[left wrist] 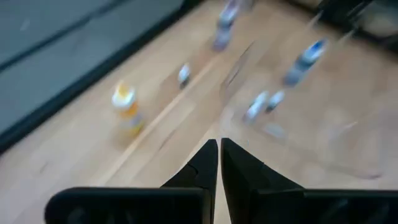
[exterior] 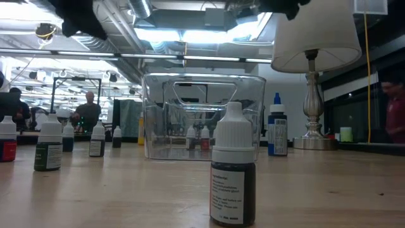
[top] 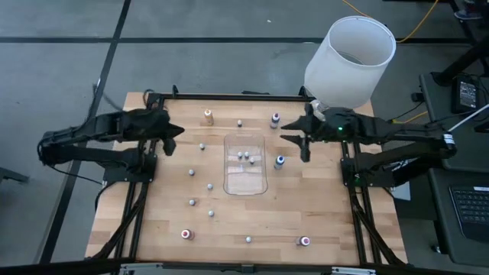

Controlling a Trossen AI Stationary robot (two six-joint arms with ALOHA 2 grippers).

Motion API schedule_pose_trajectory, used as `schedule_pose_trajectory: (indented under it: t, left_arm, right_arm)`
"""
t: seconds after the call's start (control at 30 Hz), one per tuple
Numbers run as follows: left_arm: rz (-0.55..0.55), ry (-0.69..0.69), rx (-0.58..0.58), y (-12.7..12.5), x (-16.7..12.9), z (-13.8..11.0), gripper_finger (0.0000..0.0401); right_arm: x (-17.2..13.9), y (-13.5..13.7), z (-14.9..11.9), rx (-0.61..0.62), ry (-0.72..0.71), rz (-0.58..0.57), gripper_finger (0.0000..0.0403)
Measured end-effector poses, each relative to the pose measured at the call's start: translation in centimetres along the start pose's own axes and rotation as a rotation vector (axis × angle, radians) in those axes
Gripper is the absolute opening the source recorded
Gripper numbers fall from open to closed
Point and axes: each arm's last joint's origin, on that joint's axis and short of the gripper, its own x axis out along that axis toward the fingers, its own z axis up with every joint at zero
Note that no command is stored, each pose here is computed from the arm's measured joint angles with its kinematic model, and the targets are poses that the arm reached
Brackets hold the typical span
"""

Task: Pick & Place food coloring
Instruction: Put the small blue food coloring into the transparent bin

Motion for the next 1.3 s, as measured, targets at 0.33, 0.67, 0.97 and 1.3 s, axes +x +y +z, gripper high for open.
schedule_pose_trajectory:
  t: [0.33, 0.67, 0.97, 1.3]
  left_arm:
    - [0.092, 0.296, -0.077, 0.3, 4.5, 0.6, 0.0061]
    - [0.027, 0.504, 0.002, 1.1, 9.1, 0.8, 0.0199]
    - [-0.009, 0.546, 0.205, 1.2, 14.1, 1.0, 0.0232]
    - [-0.118, 0.444, 0.216, 1.0, 13.6, 0.9, 0.0227]
  right_arm:
    - [-1.0, -0.9, -2.4, 0.017, -0.137, -0.051, 0.0138]
    - [-0.9, -0.8, -2.2, 0.048, -0.165, -0.026, 0.0138]
    - [-0.9, -0.9, -2.2, 0.063, -0.168, -0.043, 0.0138]
    - [-0.9, -0.9, -2.2, 0.078, -0.167, -0.041, 0.0138]
